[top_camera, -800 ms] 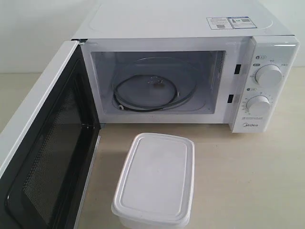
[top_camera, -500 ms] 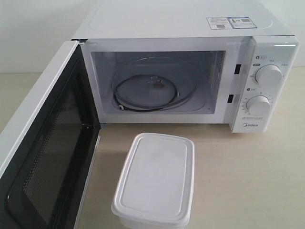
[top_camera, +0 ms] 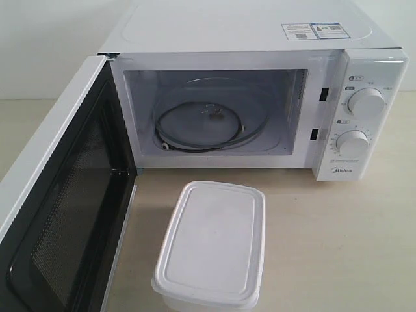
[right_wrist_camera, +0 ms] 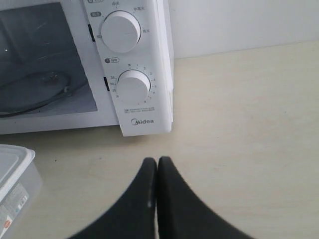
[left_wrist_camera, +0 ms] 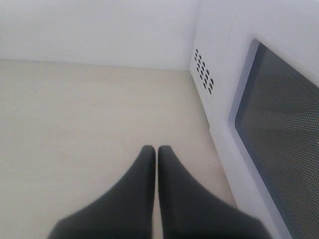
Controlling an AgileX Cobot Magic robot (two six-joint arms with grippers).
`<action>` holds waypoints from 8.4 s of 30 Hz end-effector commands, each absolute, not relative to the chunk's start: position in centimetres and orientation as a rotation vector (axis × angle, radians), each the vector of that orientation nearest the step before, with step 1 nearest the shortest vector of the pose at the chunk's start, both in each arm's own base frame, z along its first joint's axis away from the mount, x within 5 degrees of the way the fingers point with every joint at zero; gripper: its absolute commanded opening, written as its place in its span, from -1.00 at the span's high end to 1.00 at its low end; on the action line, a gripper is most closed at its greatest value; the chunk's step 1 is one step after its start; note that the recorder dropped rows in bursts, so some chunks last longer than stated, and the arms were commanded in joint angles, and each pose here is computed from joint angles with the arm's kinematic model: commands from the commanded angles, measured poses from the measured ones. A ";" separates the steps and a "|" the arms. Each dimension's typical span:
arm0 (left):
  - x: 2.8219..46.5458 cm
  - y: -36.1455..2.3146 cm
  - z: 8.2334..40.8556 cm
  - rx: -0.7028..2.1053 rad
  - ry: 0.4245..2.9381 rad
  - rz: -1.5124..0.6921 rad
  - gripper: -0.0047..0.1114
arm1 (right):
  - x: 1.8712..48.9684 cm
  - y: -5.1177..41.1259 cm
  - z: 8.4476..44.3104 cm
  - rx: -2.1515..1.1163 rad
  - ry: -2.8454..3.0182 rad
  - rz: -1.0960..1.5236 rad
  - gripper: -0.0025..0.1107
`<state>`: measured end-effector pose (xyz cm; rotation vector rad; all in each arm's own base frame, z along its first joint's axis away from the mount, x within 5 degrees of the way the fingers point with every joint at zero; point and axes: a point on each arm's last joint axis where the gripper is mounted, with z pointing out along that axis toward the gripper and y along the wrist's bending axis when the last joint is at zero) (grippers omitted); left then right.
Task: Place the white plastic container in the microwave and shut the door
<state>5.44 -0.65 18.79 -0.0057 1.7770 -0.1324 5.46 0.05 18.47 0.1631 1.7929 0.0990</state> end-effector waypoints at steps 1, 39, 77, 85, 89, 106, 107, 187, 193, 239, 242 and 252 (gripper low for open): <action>5.4 -0.7 18.7 -0.020 1.776 -0.146 0.84 | 5.6 -0.1 19.2 0.166 1.708 0.081 0.96; 5.4 -0.7 18.7 -0.020 1.776 -0.146 0.84 | 6.0 -0.5 32.6 0.053 1.035 -0.062 0.96; 5.4 -0.7 18.7 -0.020 1.776 -0.146 0.84 | 17.6 3.9 17.1 -0.552 1.594 0.318 0.96; 5.4 -0.7 18.7 -0.020 1.776 -0.146 0.84 | 18.2 4.6 12.7 -0.617 1.773 0.446 0.96; 5.4 -0.7 18.7 -0.020 1.776 -0.146 0.84 | 18.1 4.9 11.3 -0.655 1.828 0.526 0.96; 5.4 -0.7 18.7 -0.020 1.776 -0.146 0.84 | 19.7 5.6 11.3 0.247 2.097 1.280 0.96; 5.4 -0.7 18.7 -0.020 1.776 -0.146 0.84 | 19.7 5.6 11.3 0.280 2.103 1.303 0.96; 5.4 -0.7 18.7 -0.020 1.776 -0.146 0.84 | 22.1 9.6 10.3 0.390 2.477 1.308 0.49; 5.4 -0.7 18.7 -0.020 1.776 -0.146 0.84 | 22.0 9.4 10.0 0.360 2.508 1.250 0.96; 5.4 -0.7 18.7 -0.020 1.776 -0.146 0.84 | 23.0 18.1 14.3 0.864 1.732 1.155 0.96; 5.4 -0.7 18.7 -0.020 1.776 -0.146 0.84 | 24.6 20.0 15.3 0.843 1.784 1.117 0.96; 5.4 -0.7 18.7 -0.020 1.776 -0.146 0.84 | 29.7 21.2 19.0 0.830 1.761 0.966 0.96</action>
